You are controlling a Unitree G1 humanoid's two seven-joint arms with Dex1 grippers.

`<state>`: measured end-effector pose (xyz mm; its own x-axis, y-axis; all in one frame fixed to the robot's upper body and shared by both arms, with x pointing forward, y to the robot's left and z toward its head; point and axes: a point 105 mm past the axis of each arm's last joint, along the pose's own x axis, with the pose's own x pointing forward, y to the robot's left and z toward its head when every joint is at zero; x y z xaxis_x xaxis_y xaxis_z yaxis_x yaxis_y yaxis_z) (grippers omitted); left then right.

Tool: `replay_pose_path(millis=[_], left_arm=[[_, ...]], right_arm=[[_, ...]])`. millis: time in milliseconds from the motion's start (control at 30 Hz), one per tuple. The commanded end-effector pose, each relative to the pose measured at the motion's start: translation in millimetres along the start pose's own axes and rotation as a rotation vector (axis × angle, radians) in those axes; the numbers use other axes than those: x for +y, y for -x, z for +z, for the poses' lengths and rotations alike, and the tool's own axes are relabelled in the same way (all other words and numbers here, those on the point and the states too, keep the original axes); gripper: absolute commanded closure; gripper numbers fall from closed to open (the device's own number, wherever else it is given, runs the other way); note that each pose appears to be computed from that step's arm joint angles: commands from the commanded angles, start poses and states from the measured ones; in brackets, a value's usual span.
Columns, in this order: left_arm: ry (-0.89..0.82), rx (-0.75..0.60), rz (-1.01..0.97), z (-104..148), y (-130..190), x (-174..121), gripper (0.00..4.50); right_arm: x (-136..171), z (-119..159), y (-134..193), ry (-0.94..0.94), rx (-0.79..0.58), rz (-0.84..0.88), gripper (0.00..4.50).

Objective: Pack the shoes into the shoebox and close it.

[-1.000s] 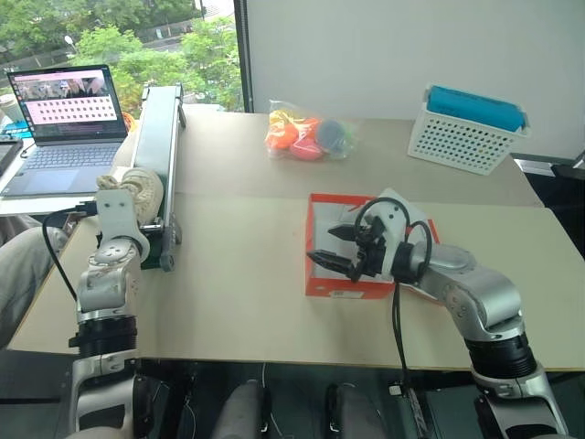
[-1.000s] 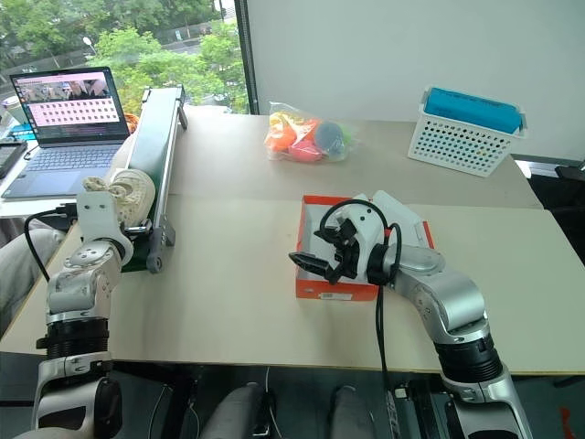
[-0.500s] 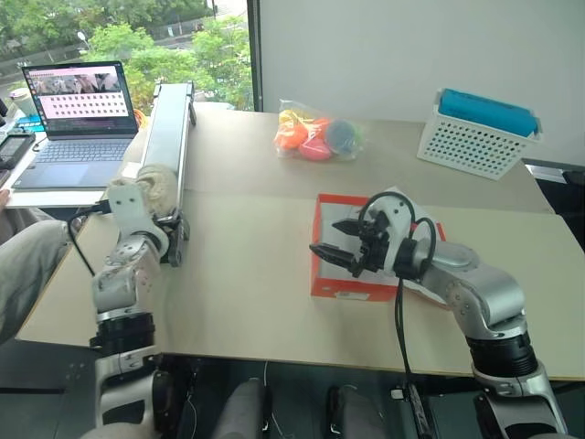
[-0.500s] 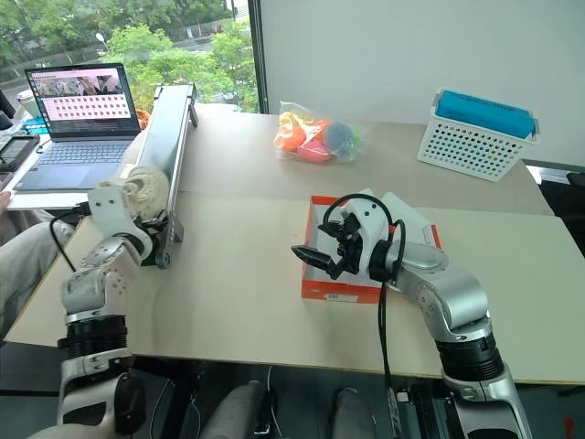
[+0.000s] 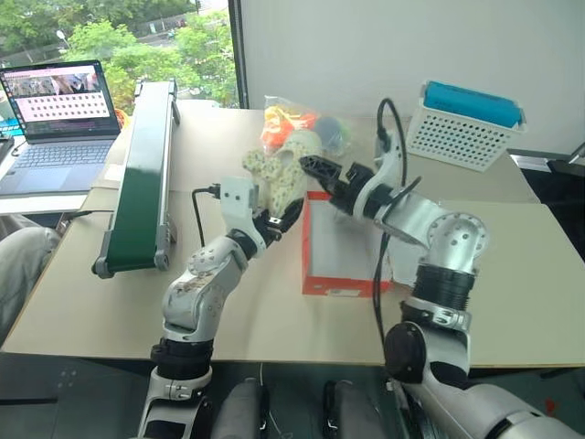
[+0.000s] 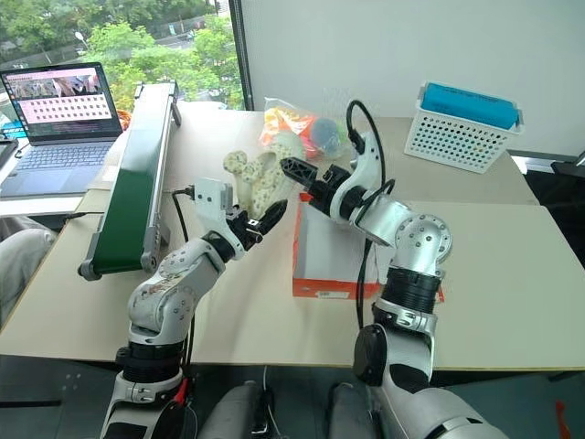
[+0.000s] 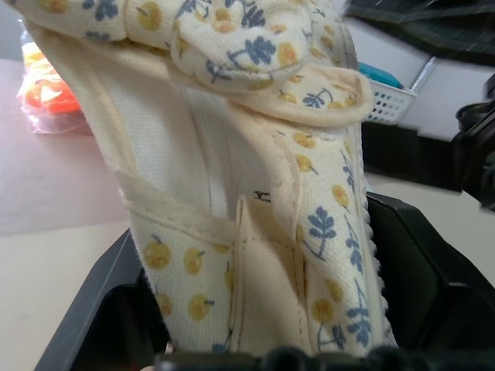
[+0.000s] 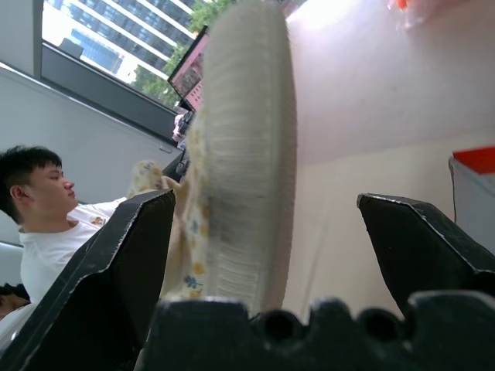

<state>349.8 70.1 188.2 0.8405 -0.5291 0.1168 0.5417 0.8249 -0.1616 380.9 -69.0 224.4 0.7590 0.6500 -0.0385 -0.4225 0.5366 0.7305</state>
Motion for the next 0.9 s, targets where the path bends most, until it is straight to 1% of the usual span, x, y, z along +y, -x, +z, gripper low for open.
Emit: replay_pose_path(millis=[33,167,233,267,300,333,433,467,500,600,633,867,900], left_arm=[[-0.025,-0.081,-0.043,21.9,-0.7,-11.7,1.1],[-0.027,-0.082,-0.032,23.1,-3.1,-7.8,1.1],[-0.03,-0.077,-0.027,22.1,-3.4,-6.4,1.17],[-0.031,-0.076,-0.027,21.9,-3.5,-6.2,1.17],[-0.032,-0.076,-0.027,21.9,-3.6,-6.1,1.17],[-0.032,-0.075,-0.026,21.7,-3.8,-5.9,1.17],[-0.032,-0.071,-0.029,21.0,-4.5,-6.4,1.17],[-0.031,-0.069,-0.033,20.5,-4.6,-7.3,1.17],[-0.032,-0.067,-0.036,20.0,-4.7,-8.1,1.17],[-0.033,-0.063,-0.041,19.5,-5.0,-9.6,1.17],[-0.034,-0.06,-0.045,19.1,-5.2,-10.2,1.17],[-0.068,-0.002,-0.065,8.6,-5.8,-12.8,1.17],[-0.078,-0.003,-0.066,8.6,-5.5,-13.0,0.84]], right_arm=[[17.3,14.2,4.9,0.014,-0.046,0.033,0.0],[13.2,9.0,6.6,0.01,-0.04,0.002,0.0],[12.4,6.7,7.1,0.003,-0.042,-0.006,0.51],[12.1,5.5,7.5,0.004,-0.043,-0.009,0.7],[12.0,4.9,7.8,0.003,-0.045,-0.011,0.95],[12.1,4.4,8.0,0.002,-0.047,-0.012,1.37],[13.0,3.6,7.9,-0.004,-0.049,-0.009,2.44],[13.8,3.1,7.9,-0.004,-0.048,-0.005,2.68],[14.2,2.7,7.8,-0.004,-0.046,-0.004,3.19],[13.6,2.1,8.0,-0.006,-0.043,-0.007,4.0],[13.3,2.0,8.1,-0.005,-0.043,-0.008,4.13],[19.1,4.2,7.2,-0.034,-0.064,0.021,4.13],[19.1,4.4,7.1,-0.036,-0.066,0.019,4.14]])
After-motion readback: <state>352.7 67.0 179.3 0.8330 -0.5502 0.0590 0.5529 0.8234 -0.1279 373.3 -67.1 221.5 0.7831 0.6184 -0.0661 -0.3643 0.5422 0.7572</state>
